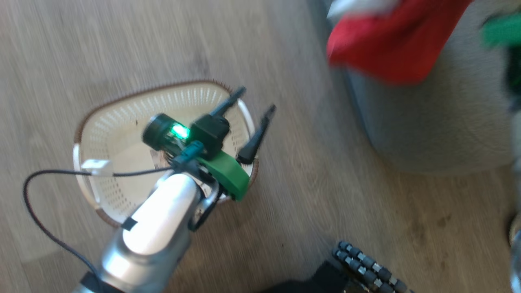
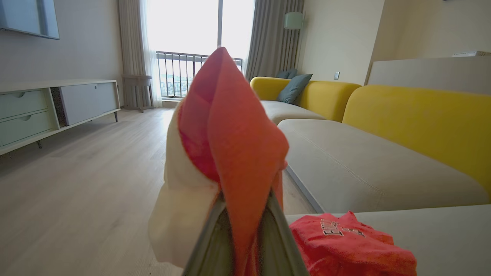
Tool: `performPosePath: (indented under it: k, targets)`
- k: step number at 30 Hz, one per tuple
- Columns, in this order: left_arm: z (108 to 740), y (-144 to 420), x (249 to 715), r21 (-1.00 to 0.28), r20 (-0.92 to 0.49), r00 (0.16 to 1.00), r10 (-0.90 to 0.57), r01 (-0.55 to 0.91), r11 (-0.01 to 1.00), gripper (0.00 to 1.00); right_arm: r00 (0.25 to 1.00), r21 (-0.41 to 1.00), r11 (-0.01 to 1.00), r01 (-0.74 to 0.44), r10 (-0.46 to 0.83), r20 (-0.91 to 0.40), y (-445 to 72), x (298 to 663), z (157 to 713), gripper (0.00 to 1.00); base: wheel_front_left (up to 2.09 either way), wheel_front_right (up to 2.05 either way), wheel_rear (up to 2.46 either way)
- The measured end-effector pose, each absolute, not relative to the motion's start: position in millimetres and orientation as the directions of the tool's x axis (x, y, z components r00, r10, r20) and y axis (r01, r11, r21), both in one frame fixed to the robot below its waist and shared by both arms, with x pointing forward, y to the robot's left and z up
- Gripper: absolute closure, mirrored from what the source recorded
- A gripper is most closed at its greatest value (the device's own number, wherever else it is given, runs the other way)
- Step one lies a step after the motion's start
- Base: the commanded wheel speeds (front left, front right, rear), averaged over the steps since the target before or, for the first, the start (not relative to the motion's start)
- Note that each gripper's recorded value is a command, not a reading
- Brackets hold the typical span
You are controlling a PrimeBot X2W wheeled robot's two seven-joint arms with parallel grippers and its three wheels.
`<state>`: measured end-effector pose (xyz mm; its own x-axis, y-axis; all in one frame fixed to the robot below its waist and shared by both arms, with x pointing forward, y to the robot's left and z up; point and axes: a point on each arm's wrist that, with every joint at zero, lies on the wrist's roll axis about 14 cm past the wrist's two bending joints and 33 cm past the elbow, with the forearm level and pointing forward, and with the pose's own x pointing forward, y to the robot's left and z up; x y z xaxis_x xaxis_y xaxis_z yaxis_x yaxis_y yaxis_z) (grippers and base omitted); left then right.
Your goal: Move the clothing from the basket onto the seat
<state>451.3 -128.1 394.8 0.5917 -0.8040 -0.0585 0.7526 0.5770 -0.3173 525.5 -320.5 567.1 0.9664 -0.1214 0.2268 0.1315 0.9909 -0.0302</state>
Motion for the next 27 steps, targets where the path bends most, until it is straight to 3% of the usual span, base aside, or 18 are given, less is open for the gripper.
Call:
performPosePath:
  k: [6, 10, 15, 18, 22, 27]
  targets:
    - [345, -107, 468, -0.371, -0.129, 0.640, -0.758, 0.678, 0.635, 0.00, 0.889, -0.066, 0.960, 0.273, -0.225, 0.399, -385, 589, 639, 1.00, 0.00, 0.00, 0.00]
    - [334, -94, 470, -0.376, -0.153, 0.661, -0.735, 0.649, 0.662, 0.00, 0.827, -0.021, 0.928, 0.373, -0.322, 0.460, -428, 601, 687, 1.00, 0.00, 0.00, 0.00]
    - [310, -63, 478, -0.381, -0.210, 0.716, -0.666, 0.567, 0.730, 0.00, 0.754, -0.104, 0.817, 0.567, -0.463, 0.467, -492, 602, 732, 1.00, 0.00, 0.00, 0.00]
    - [297, -54, 479, -0.394, -0.231, 0.728, -0.646, 0.537, 0.746, 0.00, 0.751, -0.126, 0.769, 0.627, -0.552, 0.363, -520, 604, 690, 1.00, 0.00, 0.00, 0.00]
    - [278, -48, 475, -0.406, -0.264, 0.725, -0.636, 0.514, 0.755, 0.00, 0.742, -0.151, 0.727, 0.670, -0.647, 0.174, -547, 596, 594, 1.00, 0.00, 0.00, 0.00]
    - [264, -47, 467, -0.417, -0.294, 0.713, -0.637, 0.504, 0.757, 0.00, 0.766, -0.168, 0.764, 0.623, -0.639, -0.065, -522, 591, 464, 1.00, 0.00, 0.00, 0.00]
